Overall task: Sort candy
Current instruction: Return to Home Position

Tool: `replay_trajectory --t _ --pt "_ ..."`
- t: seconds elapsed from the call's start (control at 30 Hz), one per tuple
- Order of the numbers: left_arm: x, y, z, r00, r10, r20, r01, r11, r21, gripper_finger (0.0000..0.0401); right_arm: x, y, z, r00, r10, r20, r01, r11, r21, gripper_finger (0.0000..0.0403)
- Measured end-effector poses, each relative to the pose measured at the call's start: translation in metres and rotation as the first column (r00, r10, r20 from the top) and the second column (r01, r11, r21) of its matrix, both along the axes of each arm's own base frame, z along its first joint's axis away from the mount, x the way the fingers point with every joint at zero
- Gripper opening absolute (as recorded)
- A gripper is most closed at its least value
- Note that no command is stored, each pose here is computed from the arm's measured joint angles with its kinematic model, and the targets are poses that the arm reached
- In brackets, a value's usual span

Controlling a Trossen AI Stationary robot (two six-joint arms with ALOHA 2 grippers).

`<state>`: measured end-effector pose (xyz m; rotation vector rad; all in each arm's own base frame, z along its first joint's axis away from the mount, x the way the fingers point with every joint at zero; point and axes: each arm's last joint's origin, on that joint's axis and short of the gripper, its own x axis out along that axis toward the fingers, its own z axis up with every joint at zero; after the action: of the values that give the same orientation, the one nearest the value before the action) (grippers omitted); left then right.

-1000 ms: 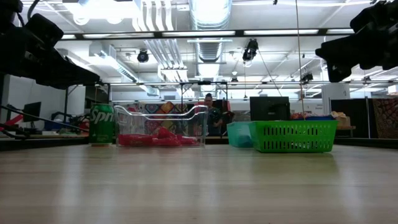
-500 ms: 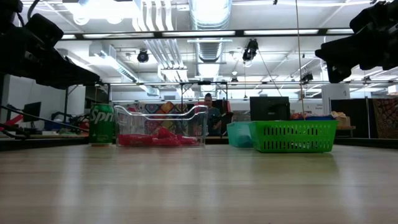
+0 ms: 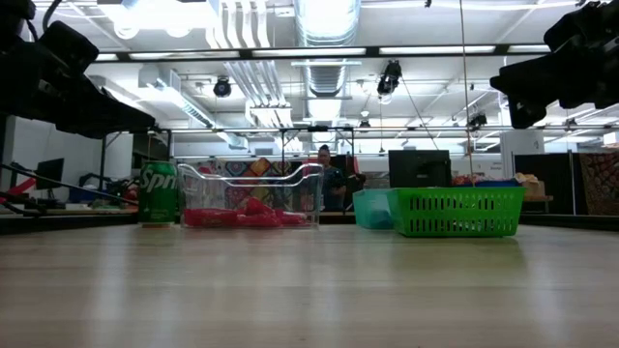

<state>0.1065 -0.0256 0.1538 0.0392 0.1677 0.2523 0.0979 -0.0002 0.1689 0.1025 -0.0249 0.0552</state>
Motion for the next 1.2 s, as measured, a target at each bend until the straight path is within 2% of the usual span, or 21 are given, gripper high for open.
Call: replay_trajectory --t 0.27,0.63,1.2 --pt "0.0000 0.0000 0.0000 1.000 0.000 0.000 0.000 1.000 0.000 0.0040 0.0000 0.0000 0.0001 1.000 0.000 0.001 0.000 1.000 0.000 0.0088" --pt "0.0000 0.0000 0.0000 1.000 0.000 0.000 0.000 1.000 0.000 0.0040 0.0000 0.0000 0.0001 1.000 0.000 0.001 0.000 1.000 0.000 0.0072" --pt "0.0000 0.0000 0.0000 1.000 0.000 0.000 0.000 1.000 0.000 0.0040 0.0000 0.0000 0.0001 1.000 -0.001 0.001 0.001 1.000 0.000 0.0085"
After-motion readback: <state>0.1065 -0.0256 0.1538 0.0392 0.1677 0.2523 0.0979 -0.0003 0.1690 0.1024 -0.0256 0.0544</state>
